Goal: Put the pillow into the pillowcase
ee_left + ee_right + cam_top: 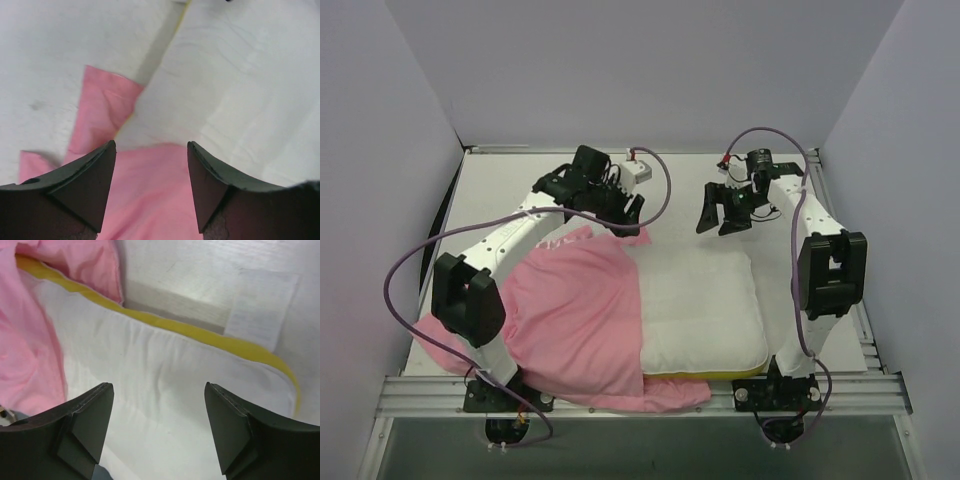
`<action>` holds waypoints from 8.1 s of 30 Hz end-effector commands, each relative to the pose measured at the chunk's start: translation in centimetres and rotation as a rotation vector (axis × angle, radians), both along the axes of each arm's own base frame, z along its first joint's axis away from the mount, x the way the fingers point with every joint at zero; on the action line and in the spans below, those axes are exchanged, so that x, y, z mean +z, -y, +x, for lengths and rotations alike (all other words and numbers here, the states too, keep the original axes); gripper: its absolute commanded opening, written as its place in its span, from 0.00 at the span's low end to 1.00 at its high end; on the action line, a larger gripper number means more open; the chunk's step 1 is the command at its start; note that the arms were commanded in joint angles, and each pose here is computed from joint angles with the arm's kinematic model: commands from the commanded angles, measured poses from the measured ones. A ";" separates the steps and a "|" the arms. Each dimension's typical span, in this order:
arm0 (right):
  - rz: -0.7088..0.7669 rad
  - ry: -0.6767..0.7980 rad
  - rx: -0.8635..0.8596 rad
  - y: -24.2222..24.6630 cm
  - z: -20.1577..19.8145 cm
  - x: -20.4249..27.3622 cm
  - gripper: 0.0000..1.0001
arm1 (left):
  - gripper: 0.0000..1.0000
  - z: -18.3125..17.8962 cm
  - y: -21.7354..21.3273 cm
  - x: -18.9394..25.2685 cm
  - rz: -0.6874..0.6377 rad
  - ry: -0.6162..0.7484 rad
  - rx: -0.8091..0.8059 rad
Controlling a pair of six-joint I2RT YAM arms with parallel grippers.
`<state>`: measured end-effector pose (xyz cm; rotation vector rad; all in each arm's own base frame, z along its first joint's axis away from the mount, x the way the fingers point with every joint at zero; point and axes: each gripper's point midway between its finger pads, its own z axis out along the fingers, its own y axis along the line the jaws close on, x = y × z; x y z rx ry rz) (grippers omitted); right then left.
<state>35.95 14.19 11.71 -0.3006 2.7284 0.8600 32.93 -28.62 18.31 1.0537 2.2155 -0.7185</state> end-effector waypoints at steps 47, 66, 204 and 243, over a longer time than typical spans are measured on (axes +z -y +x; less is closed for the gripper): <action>0.158 -0.528 -0.022 3.5 -7.5 -5.1 0.57 | 0.00 6.1 6.5 -14.9 0.143 -0.156 -0.096; 0.233 -0.492 -0.006 0.1 -7.2 -3.7 0.24 | 0.00 9.4 14.1 -5.1 -0.179 -0.005 -0.126; 0.737 -0.402 -0.422 -7.9 -1.4 3.3 0.00 | 0.78 -11.0 0.7 -14.2 0.675 0.685 -1.032; 0.126 -0.293 0.109 -7.7 -11.7 -9.5 0.15 | 0.56 -7.2 6.2 9.5 -0.172 0.373 -0.356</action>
